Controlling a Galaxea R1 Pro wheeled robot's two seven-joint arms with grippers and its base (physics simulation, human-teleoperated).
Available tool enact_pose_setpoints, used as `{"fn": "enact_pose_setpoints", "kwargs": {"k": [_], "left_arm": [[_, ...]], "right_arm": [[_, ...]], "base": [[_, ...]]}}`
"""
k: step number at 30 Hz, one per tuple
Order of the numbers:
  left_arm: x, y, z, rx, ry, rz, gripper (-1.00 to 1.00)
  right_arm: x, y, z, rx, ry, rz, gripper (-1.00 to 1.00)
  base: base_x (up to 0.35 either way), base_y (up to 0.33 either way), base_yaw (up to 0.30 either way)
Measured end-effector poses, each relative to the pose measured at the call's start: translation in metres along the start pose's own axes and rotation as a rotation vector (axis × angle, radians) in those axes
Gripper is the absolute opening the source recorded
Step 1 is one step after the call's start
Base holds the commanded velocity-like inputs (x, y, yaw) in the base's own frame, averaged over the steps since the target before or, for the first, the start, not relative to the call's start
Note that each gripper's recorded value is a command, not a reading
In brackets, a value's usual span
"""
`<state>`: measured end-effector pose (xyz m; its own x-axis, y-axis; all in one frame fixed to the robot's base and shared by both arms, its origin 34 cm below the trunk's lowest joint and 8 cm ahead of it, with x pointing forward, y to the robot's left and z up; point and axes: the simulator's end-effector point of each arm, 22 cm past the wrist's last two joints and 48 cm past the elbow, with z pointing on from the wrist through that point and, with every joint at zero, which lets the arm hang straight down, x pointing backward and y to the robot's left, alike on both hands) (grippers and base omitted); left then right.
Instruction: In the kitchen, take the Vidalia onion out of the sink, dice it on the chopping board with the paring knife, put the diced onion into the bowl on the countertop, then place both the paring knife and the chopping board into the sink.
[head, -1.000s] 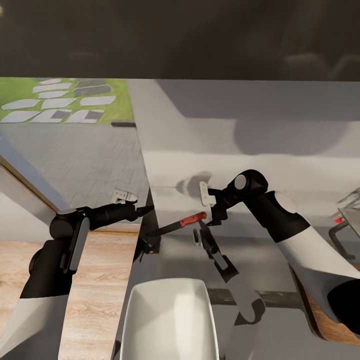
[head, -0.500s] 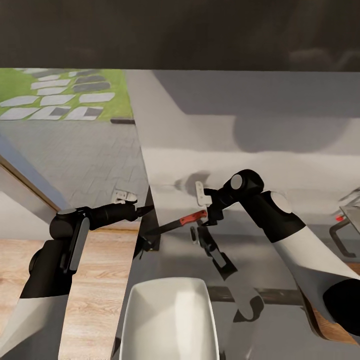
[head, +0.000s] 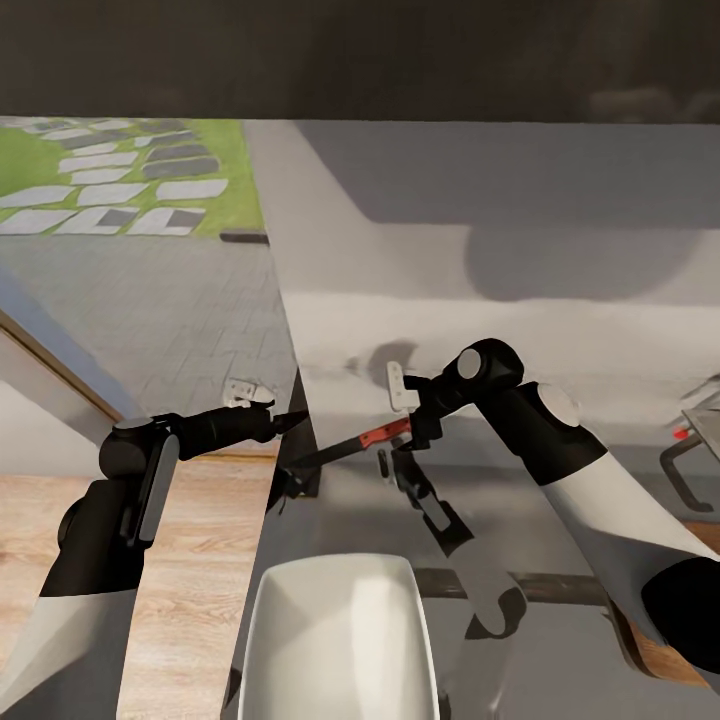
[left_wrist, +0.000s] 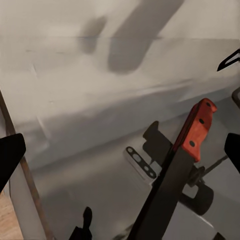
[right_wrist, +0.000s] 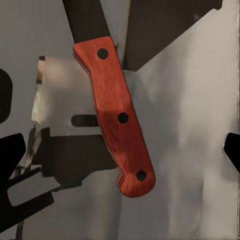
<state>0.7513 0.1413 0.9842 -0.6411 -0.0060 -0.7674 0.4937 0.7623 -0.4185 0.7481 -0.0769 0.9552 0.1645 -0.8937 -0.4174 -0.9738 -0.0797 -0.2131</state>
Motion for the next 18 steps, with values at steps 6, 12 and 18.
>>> {"fn": "enact_pose_setpoints", "kwargs": {"k": [6,12,18], "left_arm": [[0.004,0.002,0.002,0.0,0.005,-0.005,1.0],[0.007,0.004,0.004,0.0,0.01,-0.01,1.0],[0.002,0.017,-0.005,-0.016,-0.013,-0.028,1.0]], "right_arm": [[0.002,-0.007,0.004,0.029,-0.001,0.004,1.0],[0.004,-0.007,0.008,0.032,-0.002,0.008,1.0],[0.006,-0.006,0.011,0.027,-0.002,0.011,1.0]], "base": [[0.0,0.0,0.0],[0.0,0.0,0.0],[0.0,0.0,0.0]]}}
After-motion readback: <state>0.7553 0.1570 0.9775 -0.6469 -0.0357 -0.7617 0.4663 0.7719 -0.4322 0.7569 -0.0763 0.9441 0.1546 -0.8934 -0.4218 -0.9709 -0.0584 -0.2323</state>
